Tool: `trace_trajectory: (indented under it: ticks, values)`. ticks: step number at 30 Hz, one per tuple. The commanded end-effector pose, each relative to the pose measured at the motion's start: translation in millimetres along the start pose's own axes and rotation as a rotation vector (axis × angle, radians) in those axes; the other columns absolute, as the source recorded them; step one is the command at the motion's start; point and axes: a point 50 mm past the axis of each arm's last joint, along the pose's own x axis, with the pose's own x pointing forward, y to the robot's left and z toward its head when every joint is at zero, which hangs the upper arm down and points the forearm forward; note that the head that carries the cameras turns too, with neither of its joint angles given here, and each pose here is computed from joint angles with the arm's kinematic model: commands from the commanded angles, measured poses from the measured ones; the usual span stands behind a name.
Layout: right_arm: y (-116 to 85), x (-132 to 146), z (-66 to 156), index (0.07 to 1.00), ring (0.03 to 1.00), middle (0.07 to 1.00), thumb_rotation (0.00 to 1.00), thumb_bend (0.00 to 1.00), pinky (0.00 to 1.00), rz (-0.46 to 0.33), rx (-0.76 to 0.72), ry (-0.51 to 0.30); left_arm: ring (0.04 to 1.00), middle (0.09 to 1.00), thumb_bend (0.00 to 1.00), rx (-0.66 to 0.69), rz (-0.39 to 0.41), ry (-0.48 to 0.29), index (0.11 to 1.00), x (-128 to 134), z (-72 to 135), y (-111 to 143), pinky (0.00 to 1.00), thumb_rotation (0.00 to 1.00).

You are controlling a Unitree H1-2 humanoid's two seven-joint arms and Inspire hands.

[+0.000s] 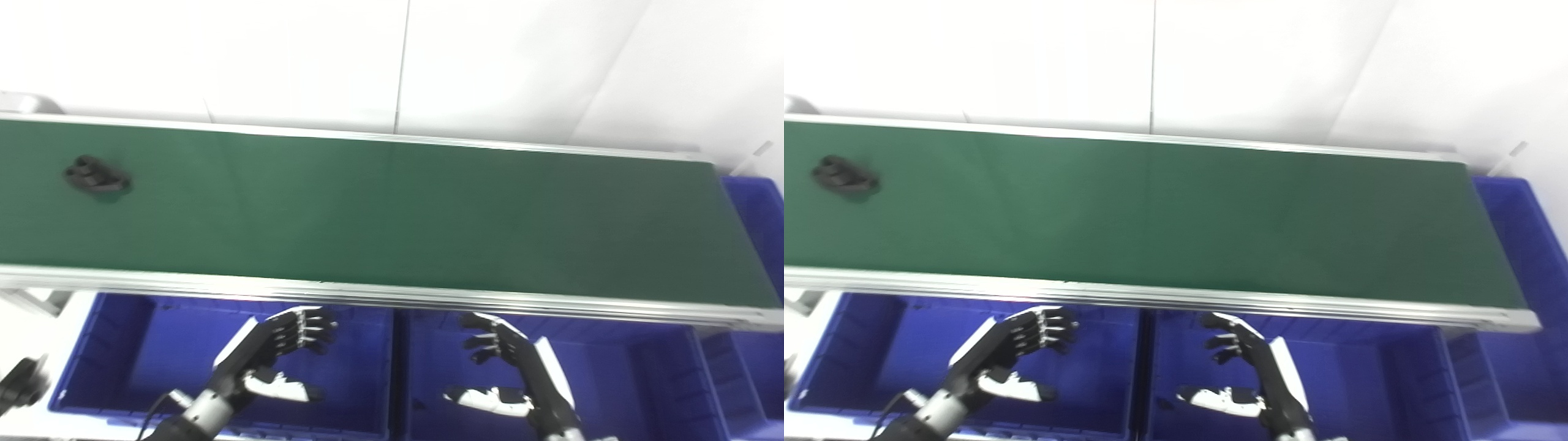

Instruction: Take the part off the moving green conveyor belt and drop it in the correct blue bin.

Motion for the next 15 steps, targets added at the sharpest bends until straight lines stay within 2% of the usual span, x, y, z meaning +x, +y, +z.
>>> trace_trajectory:
  ticks: [1,7,15]
  values:
    - [-6,2,7,0.742,0.660,0.766,0.27,0.77,0.57,-0.026,0.000,-0.076,0.660,0.719,0.91,0.032,-0.001,-0.039,0.724,6,8,1,0.58,0.20]
    - [-7,2,3,0.744,0.674,0.763,0.21,0.84,0.59,-0.021,-0.007,-0.058,0.657,0.719,0.90,0.021,0.005,-0.048,0.726,9,2,0,0.58,0.17]
    - [-1,1,-1,0.753,0.700,0.759,0.18,0.89,0.62,-0.064,0.049,-0.112,0.680,0.748,0.91,0.003,0.007,-0.065,0.741,6,-4,4,0.60,0.13]
